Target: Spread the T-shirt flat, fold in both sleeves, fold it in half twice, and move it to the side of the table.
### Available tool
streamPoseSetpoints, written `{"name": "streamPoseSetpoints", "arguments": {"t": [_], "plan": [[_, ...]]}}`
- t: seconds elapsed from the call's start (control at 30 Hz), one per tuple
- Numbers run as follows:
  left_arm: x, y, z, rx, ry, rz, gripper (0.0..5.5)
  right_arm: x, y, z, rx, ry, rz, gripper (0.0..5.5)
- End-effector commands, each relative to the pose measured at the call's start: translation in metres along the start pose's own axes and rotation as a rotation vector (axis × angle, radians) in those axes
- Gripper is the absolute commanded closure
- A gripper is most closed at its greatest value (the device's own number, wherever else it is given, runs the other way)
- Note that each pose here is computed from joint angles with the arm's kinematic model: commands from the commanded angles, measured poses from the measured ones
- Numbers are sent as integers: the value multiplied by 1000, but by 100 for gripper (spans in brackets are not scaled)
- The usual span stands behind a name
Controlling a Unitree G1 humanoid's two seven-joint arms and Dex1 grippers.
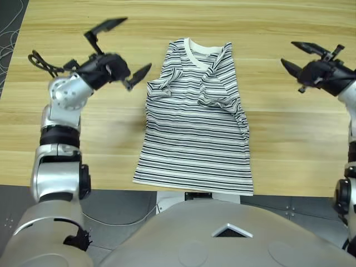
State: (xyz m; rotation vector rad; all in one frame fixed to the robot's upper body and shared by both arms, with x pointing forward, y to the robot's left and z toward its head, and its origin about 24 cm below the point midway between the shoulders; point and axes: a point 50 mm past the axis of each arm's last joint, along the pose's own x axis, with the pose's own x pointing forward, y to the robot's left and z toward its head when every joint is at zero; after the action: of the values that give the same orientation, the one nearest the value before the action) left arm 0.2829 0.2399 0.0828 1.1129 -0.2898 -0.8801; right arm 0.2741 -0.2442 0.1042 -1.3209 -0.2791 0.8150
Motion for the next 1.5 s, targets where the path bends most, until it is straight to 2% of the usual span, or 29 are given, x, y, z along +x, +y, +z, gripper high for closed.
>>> {"name": "streamPoseSetpoints", "arguments": {"t": [0.03,0.2,0.43,0.63,0.77,1.0,1.2,1.5], "plan": [[-39,-21,31,346,-170,-445,1,-38,15,33,-511,-307,194,354],[-63,-42,31,329,-160,-630,1,-56,30,36,-549,-409,308,354],[-94,-37,31,440,-120,-834,1,-69,41,45,-622,-498,464,354],[-111,-48,28,447,-137,-948,1,-84,81,67,-487,-605,539,354],[-123,-66,38,387,-200,-980,1,-88,91,77,-438,-671,563,354],[-120,-85,51,324,-265,-975,1,-84,113,91,-359,-736,589,354],[-105,-92,59,312,-331,-970,1,-91,126,96,-295,-728,653,354],[-90,-100,60,314,-374,-948,1,-66,125,96,-330,-719,601,354]]}}
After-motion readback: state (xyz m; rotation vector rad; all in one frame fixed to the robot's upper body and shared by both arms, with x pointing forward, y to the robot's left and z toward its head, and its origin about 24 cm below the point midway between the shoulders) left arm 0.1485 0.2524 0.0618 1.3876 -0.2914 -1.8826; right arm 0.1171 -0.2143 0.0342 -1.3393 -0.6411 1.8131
